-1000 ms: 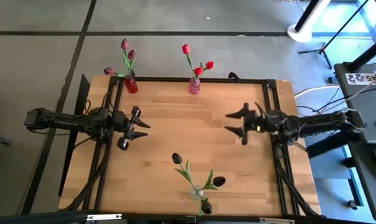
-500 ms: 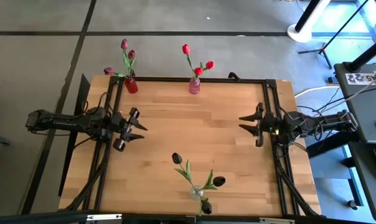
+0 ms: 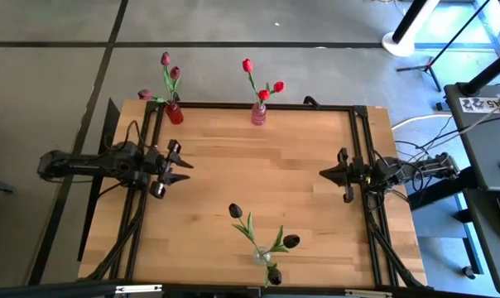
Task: Sort flowers into vase by color
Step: Return to Home Position
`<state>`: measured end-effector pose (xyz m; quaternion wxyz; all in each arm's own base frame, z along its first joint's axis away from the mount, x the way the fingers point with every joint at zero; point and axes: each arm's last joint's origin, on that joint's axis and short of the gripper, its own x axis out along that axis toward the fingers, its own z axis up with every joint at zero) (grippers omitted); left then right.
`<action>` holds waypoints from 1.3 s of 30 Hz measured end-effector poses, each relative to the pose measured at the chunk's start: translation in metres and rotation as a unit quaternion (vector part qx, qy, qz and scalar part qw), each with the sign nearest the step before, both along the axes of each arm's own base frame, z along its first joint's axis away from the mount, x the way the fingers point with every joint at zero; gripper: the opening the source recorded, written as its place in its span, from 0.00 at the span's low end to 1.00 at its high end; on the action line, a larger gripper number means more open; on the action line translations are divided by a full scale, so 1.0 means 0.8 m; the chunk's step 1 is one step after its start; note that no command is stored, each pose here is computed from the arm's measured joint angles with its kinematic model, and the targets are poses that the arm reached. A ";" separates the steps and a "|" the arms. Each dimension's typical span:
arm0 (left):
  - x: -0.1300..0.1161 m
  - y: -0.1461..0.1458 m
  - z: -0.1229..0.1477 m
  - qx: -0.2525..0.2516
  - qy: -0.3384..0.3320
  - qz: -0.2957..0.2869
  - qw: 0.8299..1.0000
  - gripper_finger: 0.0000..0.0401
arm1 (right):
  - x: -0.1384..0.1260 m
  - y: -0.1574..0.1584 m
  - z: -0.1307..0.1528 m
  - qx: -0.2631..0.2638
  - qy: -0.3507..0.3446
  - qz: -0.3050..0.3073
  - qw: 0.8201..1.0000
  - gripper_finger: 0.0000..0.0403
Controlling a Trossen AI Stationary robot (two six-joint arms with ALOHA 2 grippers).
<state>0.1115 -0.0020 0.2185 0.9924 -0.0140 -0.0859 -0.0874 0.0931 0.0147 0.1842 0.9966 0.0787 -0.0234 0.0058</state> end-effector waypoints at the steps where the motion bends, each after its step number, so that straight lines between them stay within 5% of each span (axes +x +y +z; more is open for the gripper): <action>1: -0.002 0.000 -0.001 0.000 0.002 -0.003 1.000 0.36 | -0.001 -0.001 -0.001 0.001 -0.002 -0.003 1.000 0.02; 26: -0.017 -0.015 -0.006 0.008 0.017 -0.093 0.995 0.36 | 0.002 -0.029 0.001 -0.036 -0.044 -0.081 0.995 0.01; 32: -0.014 -0.025 -0.031 0.007 -0.019 -0.124 0.992 0.36 | 0.004 -0.031 -0.015 -0.027 -0.003 -0.105 0.994 0.01; 39: -0.011 -0.020 -0.045 0.000 0.008 -0.063 0.998 0.36 | 0.003 -0.029 -0.009 -0.071 -0.018 -0.081 0.994 0.01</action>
